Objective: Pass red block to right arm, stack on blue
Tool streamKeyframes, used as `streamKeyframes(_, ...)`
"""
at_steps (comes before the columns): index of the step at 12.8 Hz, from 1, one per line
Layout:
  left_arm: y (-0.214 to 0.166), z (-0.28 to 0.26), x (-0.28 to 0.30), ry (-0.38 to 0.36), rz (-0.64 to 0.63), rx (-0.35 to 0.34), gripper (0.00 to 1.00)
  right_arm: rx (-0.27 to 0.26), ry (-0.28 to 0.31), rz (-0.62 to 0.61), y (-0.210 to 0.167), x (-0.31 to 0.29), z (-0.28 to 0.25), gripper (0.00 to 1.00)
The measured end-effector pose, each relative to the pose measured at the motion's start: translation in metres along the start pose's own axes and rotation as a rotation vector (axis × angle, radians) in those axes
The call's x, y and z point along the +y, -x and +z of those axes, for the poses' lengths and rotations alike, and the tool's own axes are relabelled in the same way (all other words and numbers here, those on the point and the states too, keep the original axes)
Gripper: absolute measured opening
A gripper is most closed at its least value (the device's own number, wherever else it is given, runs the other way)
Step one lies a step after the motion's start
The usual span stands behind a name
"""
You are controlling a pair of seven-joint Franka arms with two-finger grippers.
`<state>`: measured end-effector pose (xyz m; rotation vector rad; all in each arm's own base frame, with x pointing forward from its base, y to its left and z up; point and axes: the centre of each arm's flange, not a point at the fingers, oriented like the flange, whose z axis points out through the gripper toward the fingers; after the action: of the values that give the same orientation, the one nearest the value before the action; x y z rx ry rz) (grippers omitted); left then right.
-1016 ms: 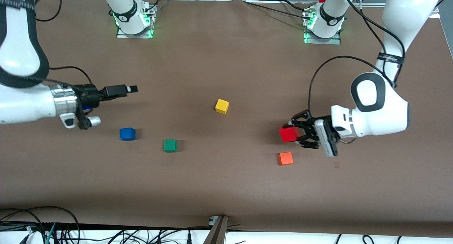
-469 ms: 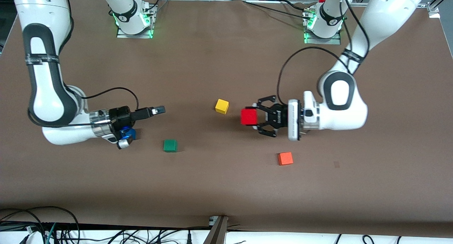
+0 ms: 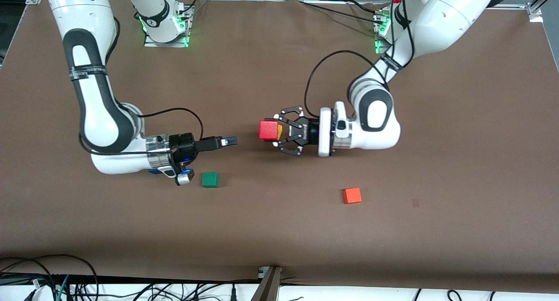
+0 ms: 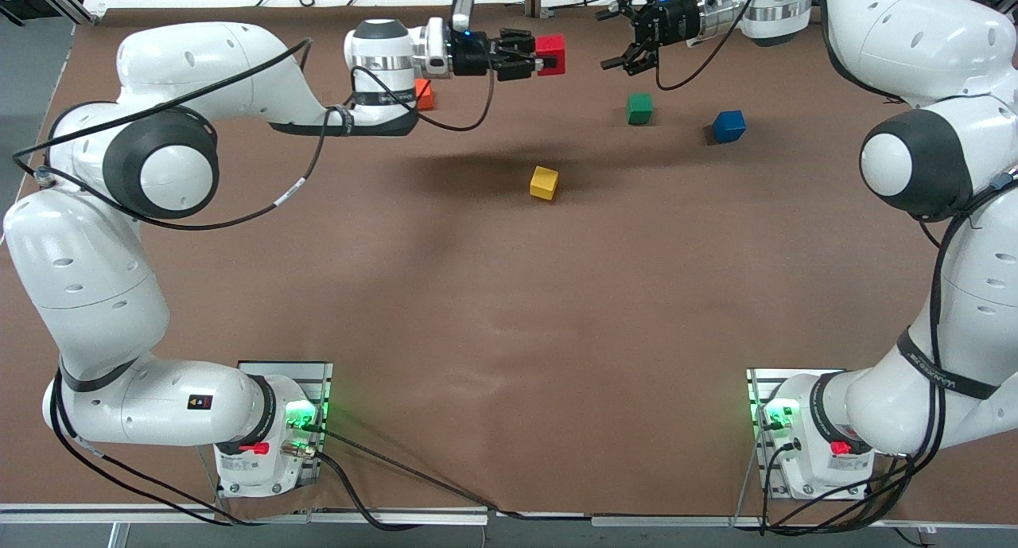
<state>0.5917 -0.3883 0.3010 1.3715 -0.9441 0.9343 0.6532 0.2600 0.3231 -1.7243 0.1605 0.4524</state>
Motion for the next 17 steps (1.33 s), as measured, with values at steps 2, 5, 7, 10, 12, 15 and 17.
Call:
streamKeyframes(2, 0.0, 0.015, 0.005, -0.032, 0.006, -0.016, 0.56, 0.011, 0.004, -0.001, 0.0, -0.001, 0.009, 1.0)
streamKeyframes(5, -0.001, 0.025, 0.006, -0.045, 0.001, -0.009, 0.56, 0.014, -0.007, 0.0, 0.0, -0.002, 0.014, 1.0)
streamKeyframes(7, 0.004, 0.03, 0.004, -0.041, -0.008, -0.004, 0.56, 0.017, -0.002, 0.002, 0.0, -0.001, 0.019, 1.0)
streamKeyframes(10, 0.007, 0.032, 0.001, -0.047, -0.026, 0.013, 0.56, 0.012, 0.001, 0.018, 0.001, 0.007, 0.023, 1.0)
streamKeyframes(12, 0.008, 0.033, 0.001, -0.049, -0.034, 0.019, 0.56, 0.014, 0.001, 0.022, 0.001, 0.009, 0.023, 0.93)
streamKeyframes(15, 0.004, 0.035, 0.001, -0.066, -0.063, 0.063, 0.56, 0.023, -0.004, 0.024, 0.001, 0.006, 0.021, 0.55)
streamKeyframes(17, 0.004, 0.037, 0.002, -0.07, -0.068, 0.072, 0.56, 0.025, -0.004, 0.026, 0.001, 0.005, 0.02, 0.55)
